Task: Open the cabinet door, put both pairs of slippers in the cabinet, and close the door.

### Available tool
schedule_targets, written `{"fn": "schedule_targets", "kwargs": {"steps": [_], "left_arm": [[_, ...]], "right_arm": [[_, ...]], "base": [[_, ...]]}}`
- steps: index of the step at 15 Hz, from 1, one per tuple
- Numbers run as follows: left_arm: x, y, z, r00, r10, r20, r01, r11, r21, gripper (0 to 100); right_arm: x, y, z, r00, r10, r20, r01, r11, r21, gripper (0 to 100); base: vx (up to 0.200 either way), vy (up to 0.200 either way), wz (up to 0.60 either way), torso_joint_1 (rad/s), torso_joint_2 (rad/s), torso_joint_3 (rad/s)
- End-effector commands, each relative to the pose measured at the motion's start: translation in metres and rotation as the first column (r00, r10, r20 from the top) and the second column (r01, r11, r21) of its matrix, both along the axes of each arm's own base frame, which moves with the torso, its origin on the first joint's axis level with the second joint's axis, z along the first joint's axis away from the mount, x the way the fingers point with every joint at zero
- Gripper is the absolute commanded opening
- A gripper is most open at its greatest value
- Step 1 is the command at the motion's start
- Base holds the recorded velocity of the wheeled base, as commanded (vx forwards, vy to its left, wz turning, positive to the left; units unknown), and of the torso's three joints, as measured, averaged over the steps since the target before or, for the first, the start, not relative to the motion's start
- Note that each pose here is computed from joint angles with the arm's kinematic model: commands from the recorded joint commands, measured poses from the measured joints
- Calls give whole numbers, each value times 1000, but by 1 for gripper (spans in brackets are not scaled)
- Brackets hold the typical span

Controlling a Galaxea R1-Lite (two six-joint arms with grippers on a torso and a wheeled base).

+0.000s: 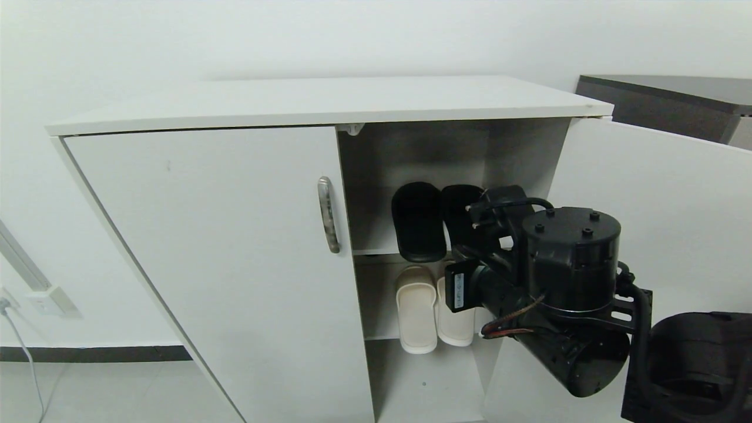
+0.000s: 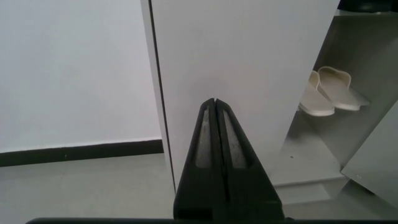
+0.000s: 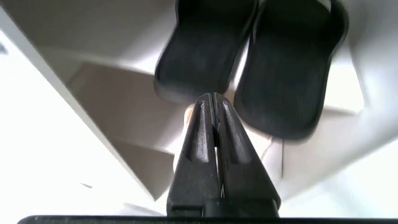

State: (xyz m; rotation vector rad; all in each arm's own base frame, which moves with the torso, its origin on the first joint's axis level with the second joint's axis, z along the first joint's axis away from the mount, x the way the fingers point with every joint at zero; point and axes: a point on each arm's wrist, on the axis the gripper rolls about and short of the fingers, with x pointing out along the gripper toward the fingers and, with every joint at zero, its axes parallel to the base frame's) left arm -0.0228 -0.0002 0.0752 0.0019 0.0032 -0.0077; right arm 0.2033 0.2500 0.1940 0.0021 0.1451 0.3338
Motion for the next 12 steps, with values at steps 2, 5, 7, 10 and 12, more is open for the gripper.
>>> {"fn": "schedule_targets", "kwargs": {"steps": [2, 5, 7, 10, 12], "left_arm": [[0, 0, 0, 1000, 0, 0, 0, 1000, 0, 0], [0, 0, 0, 1000, 0, -1, 0, 1000, 0, 0], [0, 0, 0, 1000, 0, 2, 0, 1000, -2, 0], [0, 0, 0, 1000, 0, 0, 0, 1000, -2, 0], [0, 0, 0, 1000, 2, 2, -2, 1000, -2, 0]], "right_arm": [[0, 1, -4, 1000, 7, -8, -7, 1000, -9, 0], [-1, 3, -8, 1000, 14, -17, -14, 1000, -20, 0], [-2, 3, -9, 1000, 15, -19, -16, 1000, -21, 0], [-2, 2, -11, 1000, 18, -24, -19, 999, -26, 0], [-2, 3, -13, 999, 18, -28, -19, 999, -30, 0]], "base": [[-200, 0, 0, 0, 0, 0], [-200, 0, 0, 1, -1, -1], [-200, 0, 0, 7, 5, 5], [-200, 0, 0, 1, 5, 2], [-200, 0, 0, 2, 5, 0]]}}
